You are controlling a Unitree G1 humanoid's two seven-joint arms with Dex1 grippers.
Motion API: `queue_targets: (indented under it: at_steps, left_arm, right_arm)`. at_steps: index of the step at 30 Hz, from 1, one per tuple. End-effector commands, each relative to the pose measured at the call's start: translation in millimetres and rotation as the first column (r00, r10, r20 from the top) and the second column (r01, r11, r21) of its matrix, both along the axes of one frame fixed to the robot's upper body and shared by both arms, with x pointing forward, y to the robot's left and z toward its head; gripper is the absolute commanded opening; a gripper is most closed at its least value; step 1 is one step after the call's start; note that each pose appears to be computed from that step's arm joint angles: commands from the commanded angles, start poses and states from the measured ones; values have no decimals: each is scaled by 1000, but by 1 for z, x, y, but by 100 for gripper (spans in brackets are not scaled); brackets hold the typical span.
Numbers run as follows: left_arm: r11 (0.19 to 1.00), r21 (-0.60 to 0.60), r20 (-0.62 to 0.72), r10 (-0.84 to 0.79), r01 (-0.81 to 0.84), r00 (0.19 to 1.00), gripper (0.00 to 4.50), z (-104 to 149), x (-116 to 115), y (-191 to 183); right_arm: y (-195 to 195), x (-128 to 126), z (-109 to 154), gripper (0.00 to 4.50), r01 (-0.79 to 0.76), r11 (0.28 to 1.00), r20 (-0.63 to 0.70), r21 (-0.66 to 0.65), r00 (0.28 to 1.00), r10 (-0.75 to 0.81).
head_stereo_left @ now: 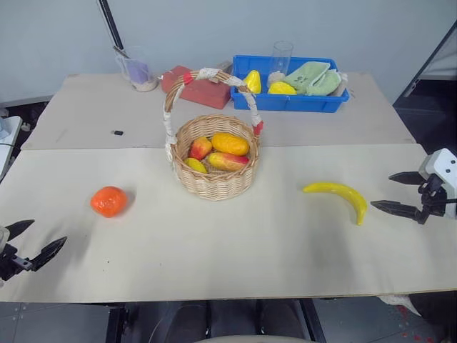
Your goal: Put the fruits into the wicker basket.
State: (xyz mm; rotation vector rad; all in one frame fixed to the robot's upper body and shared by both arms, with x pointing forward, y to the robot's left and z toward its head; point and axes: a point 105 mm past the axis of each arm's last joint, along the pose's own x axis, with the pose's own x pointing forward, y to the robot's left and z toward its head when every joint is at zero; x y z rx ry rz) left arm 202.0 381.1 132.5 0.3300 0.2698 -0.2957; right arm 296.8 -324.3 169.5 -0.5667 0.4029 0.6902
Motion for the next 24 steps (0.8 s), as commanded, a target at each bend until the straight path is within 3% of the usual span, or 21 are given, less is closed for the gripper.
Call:
queue_targets:
  at_steps: [1,6,11,15,24]
  left_arm:
    - [998,-46,77,-39,42,996,450,28,9,-21]
    - [993,-99,75,-51,58,996,450,29,20,-41]
    - [987,-156,93,-11,25,996,450,21,49,-53]
    - [980,-200,56,0,11,998,450,7,70,-63]
    - [982,-187,-25,-12,7,1000,450,-17,93,-76]
  right_arm:
    - [18,3,27,448,-73,997,74,18,995,71]
    - [57,-6,47,448,-230,972,66,47,972,227]
    - [123,-26,71,448,-462,881,67,102,887,457]
    - [151,-29,87,448,-541,834,112,110,840,530]
    - [186,-26,108,448,-642,763,191,81,761,620]
